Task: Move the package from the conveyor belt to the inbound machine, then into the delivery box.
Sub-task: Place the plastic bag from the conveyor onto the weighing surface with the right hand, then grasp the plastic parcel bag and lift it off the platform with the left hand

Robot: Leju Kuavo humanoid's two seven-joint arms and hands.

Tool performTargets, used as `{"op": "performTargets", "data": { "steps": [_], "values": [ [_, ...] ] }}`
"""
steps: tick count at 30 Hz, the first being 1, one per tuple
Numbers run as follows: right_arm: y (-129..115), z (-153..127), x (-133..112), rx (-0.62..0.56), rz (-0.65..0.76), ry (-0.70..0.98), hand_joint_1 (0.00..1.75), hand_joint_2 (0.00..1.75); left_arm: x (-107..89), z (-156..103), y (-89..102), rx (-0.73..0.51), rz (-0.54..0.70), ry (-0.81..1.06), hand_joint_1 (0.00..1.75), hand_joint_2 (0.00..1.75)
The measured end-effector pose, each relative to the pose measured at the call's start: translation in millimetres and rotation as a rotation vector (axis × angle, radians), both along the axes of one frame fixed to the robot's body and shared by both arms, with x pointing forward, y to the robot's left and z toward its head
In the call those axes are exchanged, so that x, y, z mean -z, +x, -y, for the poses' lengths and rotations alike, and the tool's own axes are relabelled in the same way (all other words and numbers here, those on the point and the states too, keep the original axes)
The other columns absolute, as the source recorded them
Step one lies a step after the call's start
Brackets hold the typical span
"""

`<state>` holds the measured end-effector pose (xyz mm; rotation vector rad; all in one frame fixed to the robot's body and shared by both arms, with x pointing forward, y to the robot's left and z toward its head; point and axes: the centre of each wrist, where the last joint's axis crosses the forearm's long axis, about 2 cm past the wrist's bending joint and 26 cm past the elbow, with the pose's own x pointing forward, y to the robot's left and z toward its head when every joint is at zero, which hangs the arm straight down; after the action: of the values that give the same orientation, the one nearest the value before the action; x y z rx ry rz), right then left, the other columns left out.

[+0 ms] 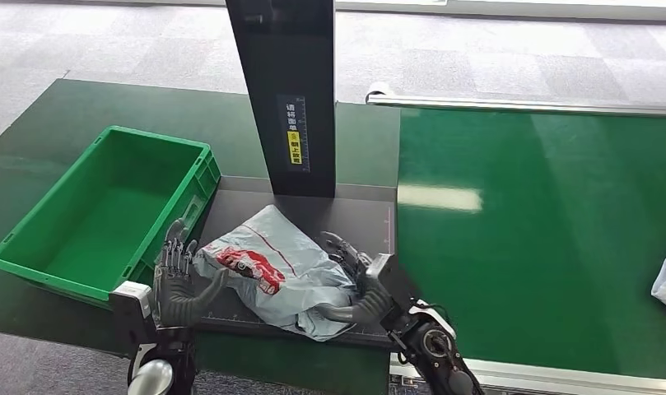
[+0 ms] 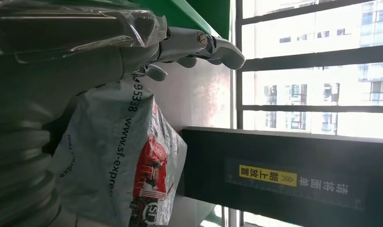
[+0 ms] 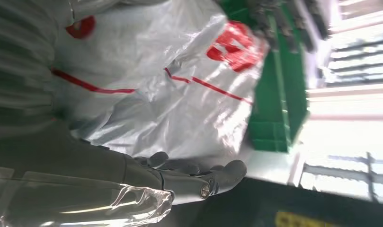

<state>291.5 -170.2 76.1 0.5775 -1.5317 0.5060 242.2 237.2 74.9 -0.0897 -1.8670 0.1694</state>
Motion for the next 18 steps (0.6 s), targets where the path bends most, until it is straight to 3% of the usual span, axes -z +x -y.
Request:
{"op": "performTargets", "data": {
  "steps": [5,10,18],
  "values": [
    [-10.1,52.7,4.1,0.185,-0.008,0.267,0.0,1.75,-3.0,-0.3,-8.8,0.127,0.071,0.037,0.0,1.75],
    [-33.4,103.3,13.4,0.371,-0.006,0.306,0.0,1.75,-10.6,2.5,-15.7,0.24,0.133,0.092,0.0,1.75],
    [-56.7,126.2,21.2,0.479,-0.009,0.309,0.0,1.75,-23.3,20.2,-20.2,0.403,0.193,0.216,0.0,1.75]
  ]
}}
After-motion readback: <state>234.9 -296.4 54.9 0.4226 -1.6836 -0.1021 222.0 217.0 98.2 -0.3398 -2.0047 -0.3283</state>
